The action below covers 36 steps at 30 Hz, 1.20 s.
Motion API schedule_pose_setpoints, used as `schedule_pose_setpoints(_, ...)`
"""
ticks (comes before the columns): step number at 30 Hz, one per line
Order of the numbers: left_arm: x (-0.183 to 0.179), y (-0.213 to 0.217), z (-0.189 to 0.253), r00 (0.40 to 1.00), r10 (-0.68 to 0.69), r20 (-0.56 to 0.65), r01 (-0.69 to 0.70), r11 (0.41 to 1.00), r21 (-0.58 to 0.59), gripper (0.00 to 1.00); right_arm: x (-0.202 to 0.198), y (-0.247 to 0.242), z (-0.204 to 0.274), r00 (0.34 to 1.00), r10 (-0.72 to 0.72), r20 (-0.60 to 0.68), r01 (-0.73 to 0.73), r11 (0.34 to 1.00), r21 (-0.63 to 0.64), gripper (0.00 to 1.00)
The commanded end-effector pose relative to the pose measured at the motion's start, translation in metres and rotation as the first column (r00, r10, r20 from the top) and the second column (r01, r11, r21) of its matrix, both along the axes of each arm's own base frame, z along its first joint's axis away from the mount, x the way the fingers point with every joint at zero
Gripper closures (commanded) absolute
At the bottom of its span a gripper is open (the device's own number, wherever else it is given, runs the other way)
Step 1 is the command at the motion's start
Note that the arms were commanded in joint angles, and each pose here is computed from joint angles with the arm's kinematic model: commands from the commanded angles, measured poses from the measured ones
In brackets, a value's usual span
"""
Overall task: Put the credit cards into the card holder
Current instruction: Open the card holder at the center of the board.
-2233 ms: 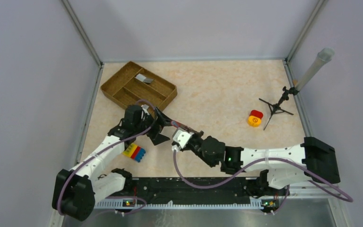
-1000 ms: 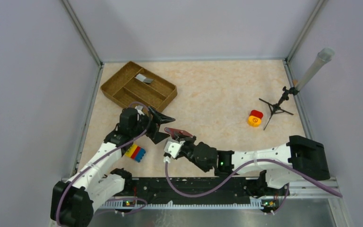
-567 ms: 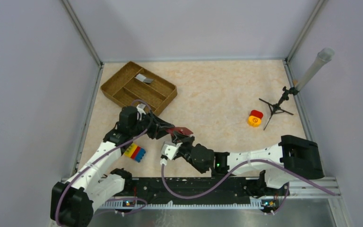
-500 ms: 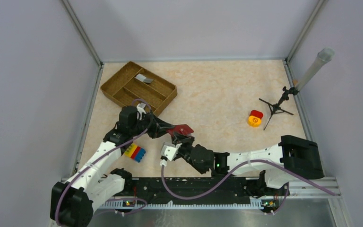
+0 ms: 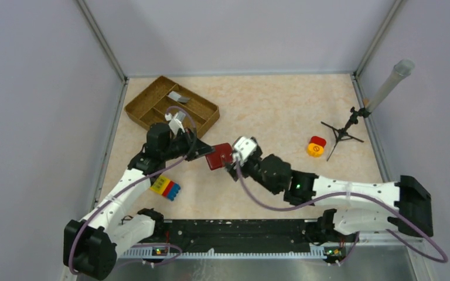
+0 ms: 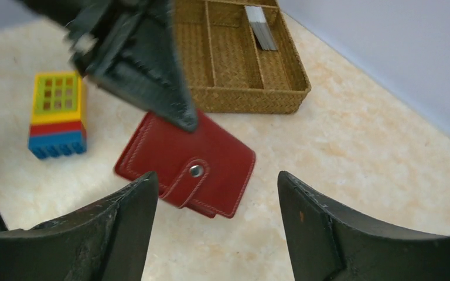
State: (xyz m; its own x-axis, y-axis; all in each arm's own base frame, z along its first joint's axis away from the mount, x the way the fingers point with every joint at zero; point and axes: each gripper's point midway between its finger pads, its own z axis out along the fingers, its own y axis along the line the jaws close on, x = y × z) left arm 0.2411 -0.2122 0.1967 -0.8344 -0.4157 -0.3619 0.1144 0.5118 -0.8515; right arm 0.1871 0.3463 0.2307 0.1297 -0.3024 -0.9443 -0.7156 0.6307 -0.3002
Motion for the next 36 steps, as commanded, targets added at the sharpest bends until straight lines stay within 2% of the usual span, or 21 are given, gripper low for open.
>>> schedule_pose_setpoints(1, -0.005, -0.007, 0.038, 0.909, -0.200, 0.366, 0.183, 0.980, 0.082, 1.00, -0.007, -0.008, 0.028, 0.923, 0.168, -0.345, -0.044, 0.939, 0.341, 0.29)
schedule_pose_setpoints(2, -0.011, -0.009, 0.042, 0.890, -0.240, 0.389, 0.224, 0.971, 0.086, 1.00, -0.012, -0.006, 0.036, 0.888, 0.257, -0.382, -0.088, 0.909, 0.407, 0.32)
schedule_pose_setpoints(3, -0.015, -0.009, 0.045, 0.876, -0.260, 0.407, 0.244, 0.965, 0.091, 1.00, -0.009, -0.009, 0.043, 0.865, 0.288, -0.410, -0.072, 0.881, 0.467, 0.34)
schedule_pose_setpoints(6, -0.022, -0.008, 0.052, 0.849, -0.267, 0.455, 0.253, 0.963, 0.094, 1.00, -0.020, -0.009, 0.056, 0.757, 0.472, -0.452, -0.130, 0.786, 0.604, 0.38)
schedule_pose_setpoints(8, -0.026, -0.009, 0.057, 0.835, -0.258, 0.486, 0.259, 0.964, 0.067, 1.00, -0.027, -0.006, 0.060, 0.696, 0.548, -0.463, -0.161, 0.749, 0.643, 0.41)
schedule_pose_setpoints(12, -0.032, -0.012, 0.059, 0.845, -0.237, 0.480, 0.272, 0.962, -0.004, 1.00, -0.037, 0.004, 0.053, 0.623, 0.608, -0.493, -0.203, 0.734, 0.648, 0.50)
schedule_pose_setpoints(15, -0.034, -0.013, 0.065, 0.846, -0.211, 0.491, 0.268, 0.962, -0.049, 1.00, -0.034, 0.004, 0.038, 0.617, 0.587, -0.524, -0.174, 0.752, 0.636, 0.52)
schedule_pose_setpoints(24, -0.042, -0.012, 0.081, 0.832, -0.212, 0.513, 0.285, 0.956, -0.068, 1.00, -0.023, -0.002, 0.007, 0.644, 0.510, -0.570, -0.116, 0.801, 0.587, 0.52)
schedule_pose_setpoints(36, -0.056, -0.016, 0.086, 0.822, -0.253, 0.510, 0.351, 0.931, -0.103, 1.00, -0.007, -0.011, 0.017, 0.697, 0.495, -0.519, -0.117, 0.793, 0.598, 0.52)
